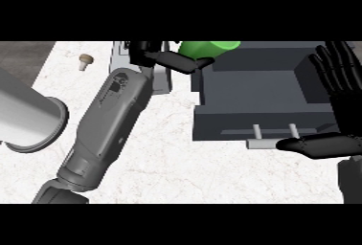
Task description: Pick up the cup, place it into the drawer and close the drawer
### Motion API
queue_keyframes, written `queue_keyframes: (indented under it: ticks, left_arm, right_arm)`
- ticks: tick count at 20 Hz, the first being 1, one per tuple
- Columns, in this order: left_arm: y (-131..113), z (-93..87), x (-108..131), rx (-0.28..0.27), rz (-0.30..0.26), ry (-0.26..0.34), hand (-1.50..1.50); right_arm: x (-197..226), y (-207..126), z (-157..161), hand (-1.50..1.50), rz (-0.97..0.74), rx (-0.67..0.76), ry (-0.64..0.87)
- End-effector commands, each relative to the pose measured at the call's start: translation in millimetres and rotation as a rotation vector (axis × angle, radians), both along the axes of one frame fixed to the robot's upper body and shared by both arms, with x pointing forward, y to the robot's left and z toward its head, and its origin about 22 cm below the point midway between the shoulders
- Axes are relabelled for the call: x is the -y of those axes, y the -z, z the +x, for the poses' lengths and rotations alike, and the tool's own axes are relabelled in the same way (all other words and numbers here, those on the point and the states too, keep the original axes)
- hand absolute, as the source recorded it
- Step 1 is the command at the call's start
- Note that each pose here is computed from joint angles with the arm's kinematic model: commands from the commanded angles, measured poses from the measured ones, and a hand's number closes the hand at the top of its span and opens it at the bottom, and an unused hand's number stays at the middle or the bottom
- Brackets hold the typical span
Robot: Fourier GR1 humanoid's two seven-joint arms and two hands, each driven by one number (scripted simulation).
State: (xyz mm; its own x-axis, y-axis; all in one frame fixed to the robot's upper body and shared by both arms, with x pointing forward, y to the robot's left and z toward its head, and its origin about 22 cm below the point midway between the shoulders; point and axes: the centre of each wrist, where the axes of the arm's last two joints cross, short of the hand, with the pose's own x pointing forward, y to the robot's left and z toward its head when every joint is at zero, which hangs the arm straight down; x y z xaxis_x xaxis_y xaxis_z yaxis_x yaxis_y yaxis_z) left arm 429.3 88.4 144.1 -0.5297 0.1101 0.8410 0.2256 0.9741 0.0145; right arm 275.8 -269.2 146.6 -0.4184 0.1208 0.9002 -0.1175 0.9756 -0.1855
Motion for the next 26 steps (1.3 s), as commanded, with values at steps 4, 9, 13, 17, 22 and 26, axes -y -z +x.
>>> queue_keyframes:
  ticks: [4,9,13,17,22,26]
  left_arm:
    - [-49.2,9.8,48.2,-0.134,0.098,-0.04,1.5]
    - [-30.2,16.2,58.1,-0.198,0.199,-0.117,1.5]
    - [-24.8,16.5,63.3,-0.256,0.266,-0.095,1.5]
    - [10.4,13.7,53.9,-0.337,0.381,-0.074,1.5]
    - [26.0,11.2,50.1,-0.356,0.428,-0.047,1.5]
    - [29.6,8.7,49.1,-0.345,0.331,-0.037,-1.5]
  right_arm:
    - [1.1,13.4,-3.9,-1.5,0.009,-0.008,-0.003]
    - [-3.8,-0.9,10.5,-1.5,-0.006,0.029,-0.046]
    - [-11.7,-5.1,14.7,-1.5,0.005,0.046,-0.093]
    - [-12.2,-13.4,18.1,-1.5,0.01,0.05,-0.124]
    - [-21.8,-13.9,19.8,-1.5,0.009,0.062,-0.15]
    - [-30.3,-16.9,23.6,-1.5,-0.003,0.07,-0.216]
